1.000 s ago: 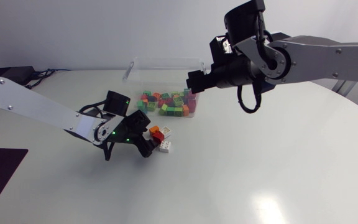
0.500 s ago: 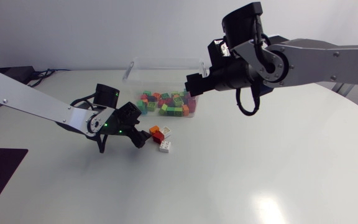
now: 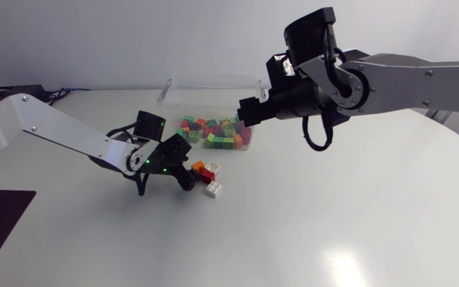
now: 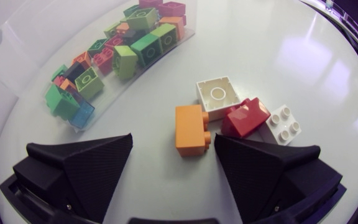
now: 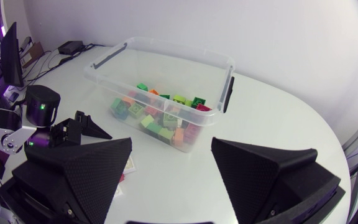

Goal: Place the duplo bricks in the container

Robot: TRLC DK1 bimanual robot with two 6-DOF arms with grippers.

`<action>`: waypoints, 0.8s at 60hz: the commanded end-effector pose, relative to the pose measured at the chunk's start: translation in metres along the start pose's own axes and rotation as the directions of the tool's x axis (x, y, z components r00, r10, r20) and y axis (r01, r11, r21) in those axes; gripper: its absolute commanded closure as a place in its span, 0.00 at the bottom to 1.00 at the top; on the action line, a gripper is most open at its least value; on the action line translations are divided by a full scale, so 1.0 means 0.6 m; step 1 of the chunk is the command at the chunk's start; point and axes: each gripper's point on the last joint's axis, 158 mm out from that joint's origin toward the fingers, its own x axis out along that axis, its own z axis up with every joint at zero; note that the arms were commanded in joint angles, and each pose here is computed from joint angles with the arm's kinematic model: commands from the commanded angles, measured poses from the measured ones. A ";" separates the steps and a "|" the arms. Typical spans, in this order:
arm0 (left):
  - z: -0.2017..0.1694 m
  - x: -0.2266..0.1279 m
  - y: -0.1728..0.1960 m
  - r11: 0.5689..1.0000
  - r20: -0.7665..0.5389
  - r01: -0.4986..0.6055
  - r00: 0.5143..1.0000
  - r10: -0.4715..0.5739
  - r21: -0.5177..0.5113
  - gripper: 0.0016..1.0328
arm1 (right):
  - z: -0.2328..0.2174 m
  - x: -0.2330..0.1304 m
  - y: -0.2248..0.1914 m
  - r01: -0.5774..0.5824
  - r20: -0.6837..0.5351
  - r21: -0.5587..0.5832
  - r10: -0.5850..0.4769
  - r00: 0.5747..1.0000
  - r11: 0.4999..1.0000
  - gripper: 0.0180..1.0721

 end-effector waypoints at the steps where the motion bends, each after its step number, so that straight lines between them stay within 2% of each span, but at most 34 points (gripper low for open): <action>1: 0.004 0.017 -0.001 1.000 0.006 0.011 1.000 -0.011 0.004 0.18 | -0.028 0.005 0.011 -0.009 -0.029 -0.025 0.009 1.000 1.000 0.12; 8: 0.011 0.018 -0.001 1.000 0.018 0.013 1.000 -0.012 -0.015 0.38 | -0.058 0.006 0.031 -0.049 -0.072 -0.055 0.045 0.996 0.997 0.12; 9: 0.014 0.019 -0.004 1.000 0.023 0.019 1.000 -0.019 -0.013 0.44 | -0.065 0.007 0.034 -0.058 -0.083 -0.062 0.053 0.995 0.996 0.12; 12: 0.017 0.020 -0.011 0.999 0.030 0.035 0.999 -0.035 -0.014 0.54 | -0.087 0.007 0.054 -0.100 -0.122 -0.091 0.089 0.989 0.991 0.12; 19: 0.021 0.021 -0.022 0.998 0.038 0.058 0.998 -0.058 -0.015 0.59 | -0.141 0.011 0.100 -0.220 -0.233 -0.132 0.186 0.954 0.966 0.12; 23: 0.025 0.022 -0.028 0.997 0.051 0.081 0.995 -0.080 -0.018 0.65 | -0.166 0.025 0.108 -0.246 -0.291 -0.182 0.187 0.938 0.952 0.12; 26: 0.020 0.024 -0.032 0.996 0.047 0.089 0.995 -0.088 -0.018 0.67 | -0.203 0.034 0.111 -0.266 -0.404 -0.195 0.169 0.899 0.944 0.10; 27: 0.018 0.024 -0.032 0.996 0.045 0.090 0.995 -0.089 -0.022 0.69 | -0.213 0.039 0.110 -0.265 -0.427 -0.195 0.161 0.890 0.945 0.07; 28: 0.017 0.024 -0.034 0.996 0.045 0.092 0.995 -0.091 -0.021 0.70 | -0.219 0.043 0.110 -0.263 -0.437 -0.199 0.154 0.886 0.944 0.04; 33: 0.009 0.023 -0.038 0.994 0.040 0.102 0.994 -0.101 -0.026 0.71 | -0.242 0.056 0.118 -0.285 -0.476 -0.217 0.154 0.866 0.934 0.04; 42: 0.003 0.012 -0.029 0.995 0.041 0.089 0.995 -0.088 -0.038 0.72 | -0.257 0.074 0.157 -0.388 -0.492 -0.217 0.242 0.836 0.896 0.05; 48: 0.009 0.002 -0.026 0.995 0.060 0.094 0.994 -0.091 -0.040 0.75 | -0.266 0.088 0.177 -0.411 -0.510 -0.227 0.252 0.822 0.883 0.05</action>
